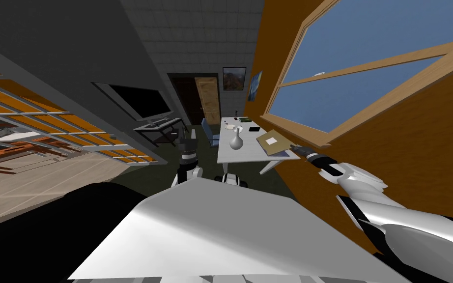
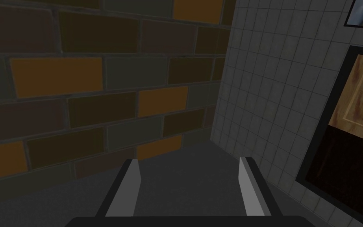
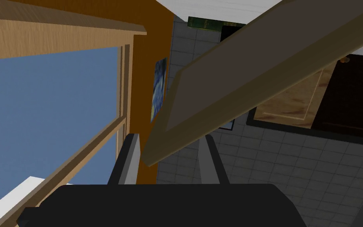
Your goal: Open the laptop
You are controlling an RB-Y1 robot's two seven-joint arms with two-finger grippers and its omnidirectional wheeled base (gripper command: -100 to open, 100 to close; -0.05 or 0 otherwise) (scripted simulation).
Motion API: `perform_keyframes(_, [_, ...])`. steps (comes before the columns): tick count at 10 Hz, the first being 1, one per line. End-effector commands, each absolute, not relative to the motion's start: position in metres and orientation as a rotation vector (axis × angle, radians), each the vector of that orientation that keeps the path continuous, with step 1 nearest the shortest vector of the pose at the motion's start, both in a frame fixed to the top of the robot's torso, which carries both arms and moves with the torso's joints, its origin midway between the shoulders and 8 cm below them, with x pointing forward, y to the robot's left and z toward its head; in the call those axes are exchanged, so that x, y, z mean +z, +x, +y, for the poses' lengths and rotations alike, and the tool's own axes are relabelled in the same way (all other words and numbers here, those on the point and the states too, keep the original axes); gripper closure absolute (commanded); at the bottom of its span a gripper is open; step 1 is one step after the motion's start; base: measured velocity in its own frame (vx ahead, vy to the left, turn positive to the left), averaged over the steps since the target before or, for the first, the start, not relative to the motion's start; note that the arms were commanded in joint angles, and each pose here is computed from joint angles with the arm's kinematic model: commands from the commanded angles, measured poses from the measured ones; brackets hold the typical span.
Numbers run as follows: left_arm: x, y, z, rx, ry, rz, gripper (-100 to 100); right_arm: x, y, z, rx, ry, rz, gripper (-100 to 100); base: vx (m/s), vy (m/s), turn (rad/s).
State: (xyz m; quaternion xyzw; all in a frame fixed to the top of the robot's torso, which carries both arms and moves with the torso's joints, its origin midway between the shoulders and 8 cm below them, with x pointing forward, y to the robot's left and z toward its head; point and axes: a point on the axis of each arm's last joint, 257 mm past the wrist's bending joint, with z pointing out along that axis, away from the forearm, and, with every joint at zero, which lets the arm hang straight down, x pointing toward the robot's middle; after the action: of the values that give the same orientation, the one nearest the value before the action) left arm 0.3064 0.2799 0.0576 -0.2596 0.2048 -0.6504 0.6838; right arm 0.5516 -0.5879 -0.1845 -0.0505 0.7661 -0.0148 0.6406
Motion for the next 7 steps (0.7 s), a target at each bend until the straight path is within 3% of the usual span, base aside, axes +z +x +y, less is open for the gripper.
perform_keyframes(1, [0.058,0.306,0.280,-1.458,-0.582,0.459,0,-0.201,0.547,-0.581,0.001,-0.081,1.771,100,0.001,-0.032,0.046])
perform_keyframes(6, [0.058,0.306,0.280,-1.458,-0.582,0.459,0,-0.226,0.547,-0.562,0.128,0.034,1.792,100,-0.021,-0.102,0.084])
perform_keyframes(7, [0.058,0.306,0.280,-1.458,-0.582,0.459,0,-0.211,0.543,-0.581,0.104,0.055,1.793,-100,-0.015,-0.008,0.019])
